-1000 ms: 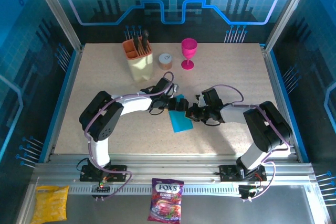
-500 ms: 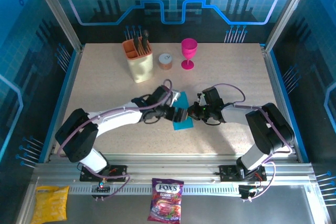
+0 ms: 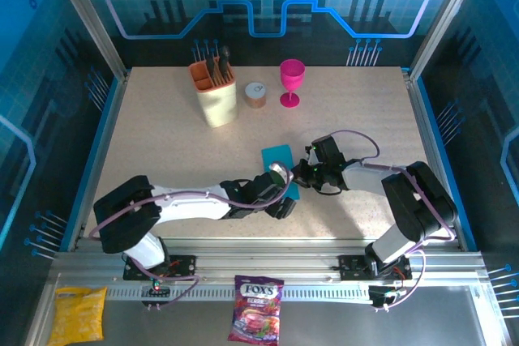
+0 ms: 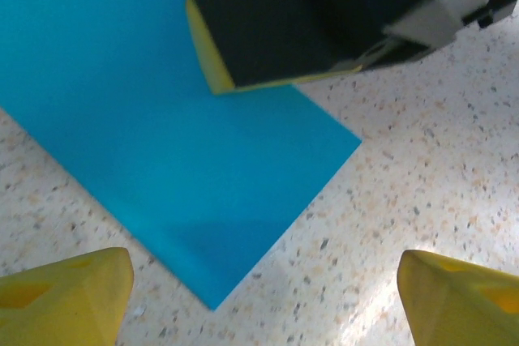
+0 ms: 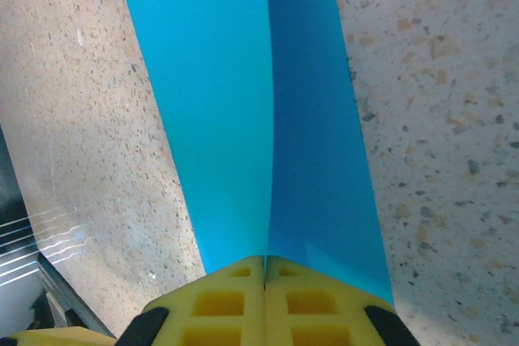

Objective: Fold a paper plane with a square sheet of paper (pick it up from the middle)
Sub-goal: Fold the triangle a second time at the center of the table.

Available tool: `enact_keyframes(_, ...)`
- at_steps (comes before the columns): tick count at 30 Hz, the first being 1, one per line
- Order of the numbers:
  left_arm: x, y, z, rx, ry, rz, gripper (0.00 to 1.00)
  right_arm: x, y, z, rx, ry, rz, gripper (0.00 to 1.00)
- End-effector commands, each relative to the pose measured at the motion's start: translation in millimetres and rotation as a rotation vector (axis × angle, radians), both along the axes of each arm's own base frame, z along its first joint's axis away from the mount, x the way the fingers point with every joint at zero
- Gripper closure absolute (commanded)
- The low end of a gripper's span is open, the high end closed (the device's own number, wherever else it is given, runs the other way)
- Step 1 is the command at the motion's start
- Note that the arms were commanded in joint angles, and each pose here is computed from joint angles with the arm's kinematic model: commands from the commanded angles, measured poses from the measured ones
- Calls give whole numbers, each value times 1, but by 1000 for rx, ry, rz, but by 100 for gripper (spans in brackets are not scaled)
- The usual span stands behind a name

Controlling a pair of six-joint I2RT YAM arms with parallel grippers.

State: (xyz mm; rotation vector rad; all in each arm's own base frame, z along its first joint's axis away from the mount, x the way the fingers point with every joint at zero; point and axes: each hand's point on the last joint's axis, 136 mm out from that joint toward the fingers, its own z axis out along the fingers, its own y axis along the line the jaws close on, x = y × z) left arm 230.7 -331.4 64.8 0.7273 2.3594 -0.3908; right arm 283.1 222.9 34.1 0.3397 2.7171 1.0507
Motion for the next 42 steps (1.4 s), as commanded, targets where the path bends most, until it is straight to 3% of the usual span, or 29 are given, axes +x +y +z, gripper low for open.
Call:
enact_keyframes(1,12,-17,7,-4,-72,-17,14,1,4,5,-5,0,-1,97)
enact_keyframes(8,22,-26,0,36,-100,-30,14,2,6,4,-1,5,4,97)
enact_keyframes(12,26,-30,-3,48,-107,-32,23,1,7,4,1,8,6,98)
enact_keyframes(26,24,-34,-10,0,-50,-67,99,-7,7,2,5,14,6,96)
enact_keyframes(34,15,-29,0,-107,39,-82,100,0,-17,24,-45,-35,-3,58)
enact_keyframes(39,-1,-29,4,-157,98,-111,100,7,-36,46,-105,-98,11,61)
enact_keyframes(40,-4,-28,4,-164,111,-113,100,9,-35,50,-111,-109,32,65)
enact_keyframes(42,-8,-27,5,-181,130,-113,100,13,-27,55,-93,-122,84,83)
